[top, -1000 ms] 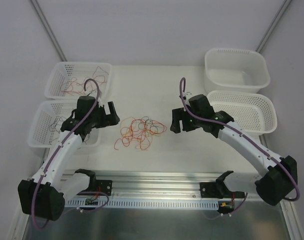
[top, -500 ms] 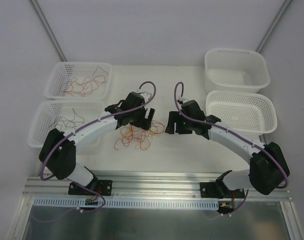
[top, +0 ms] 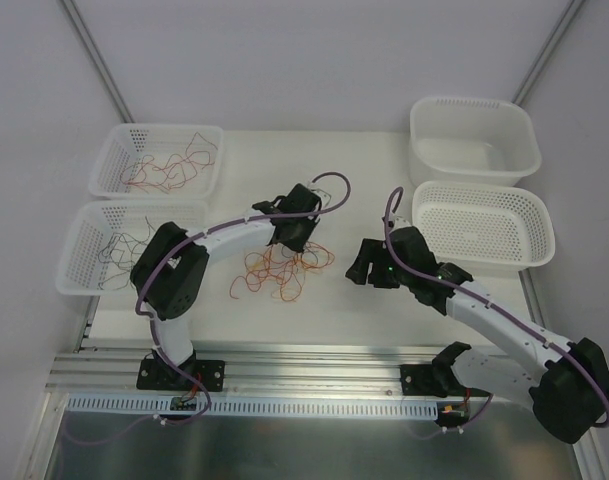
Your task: Untangle the cables
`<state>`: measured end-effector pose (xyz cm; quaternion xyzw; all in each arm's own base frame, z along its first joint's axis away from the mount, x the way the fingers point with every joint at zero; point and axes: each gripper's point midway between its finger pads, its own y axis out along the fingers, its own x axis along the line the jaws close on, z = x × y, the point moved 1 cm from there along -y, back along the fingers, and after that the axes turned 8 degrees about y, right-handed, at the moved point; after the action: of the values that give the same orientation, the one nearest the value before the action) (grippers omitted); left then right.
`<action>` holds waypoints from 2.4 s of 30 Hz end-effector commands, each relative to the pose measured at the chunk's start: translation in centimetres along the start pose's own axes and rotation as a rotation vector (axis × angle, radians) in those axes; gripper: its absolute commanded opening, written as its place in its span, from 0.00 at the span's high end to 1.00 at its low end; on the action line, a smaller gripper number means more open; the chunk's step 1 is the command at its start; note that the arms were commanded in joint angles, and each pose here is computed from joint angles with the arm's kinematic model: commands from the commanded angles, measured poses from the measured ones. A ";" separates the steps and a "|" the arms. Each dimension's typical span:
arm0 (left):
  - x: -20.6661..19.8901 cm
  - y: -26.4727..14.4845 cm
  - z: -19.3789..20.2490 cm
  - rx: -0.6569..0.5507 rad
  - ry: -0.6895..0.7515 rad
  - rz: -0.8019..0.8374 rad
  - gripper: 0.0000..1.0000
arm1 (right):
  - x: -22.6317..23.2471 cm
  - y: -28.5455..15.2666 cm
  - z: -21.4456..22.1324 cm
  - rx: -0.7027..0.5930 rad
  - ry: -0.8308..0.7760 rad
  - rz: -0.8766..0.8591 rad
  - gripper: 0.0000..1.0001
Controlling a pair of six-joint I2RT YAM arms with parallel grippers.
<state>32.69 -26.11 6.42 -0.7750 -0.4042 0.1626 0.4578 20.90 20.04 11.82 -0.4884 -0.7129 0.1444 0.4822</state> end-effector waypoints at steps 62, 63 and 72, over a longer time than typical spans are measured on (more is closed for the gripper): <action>-1.5 -24.4 -13.5 -0.647 -0.837 0.169 1.00 | 8.5 3.2 -5.3 -0.228 -0.028 -0.396 0.16; -1.4 -24.4 -13.3 -0.648 -0.847 0.169 1.00 | 8.3 3.9 -5.3 -0.222 -0.032 -0.382 0.16; -2.1 -22.9 -12.4 -0.607 -0.944 0.201 1.00 | 8.9 9.8 -4.9 -0.144 -0.021 -0.365 0.15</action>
<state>28.42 -29.19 30.60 -0.7561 -0.5215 0.3954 0.0055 27.98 28.31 9.63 -0.4151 -0.7762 0.0573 0.4710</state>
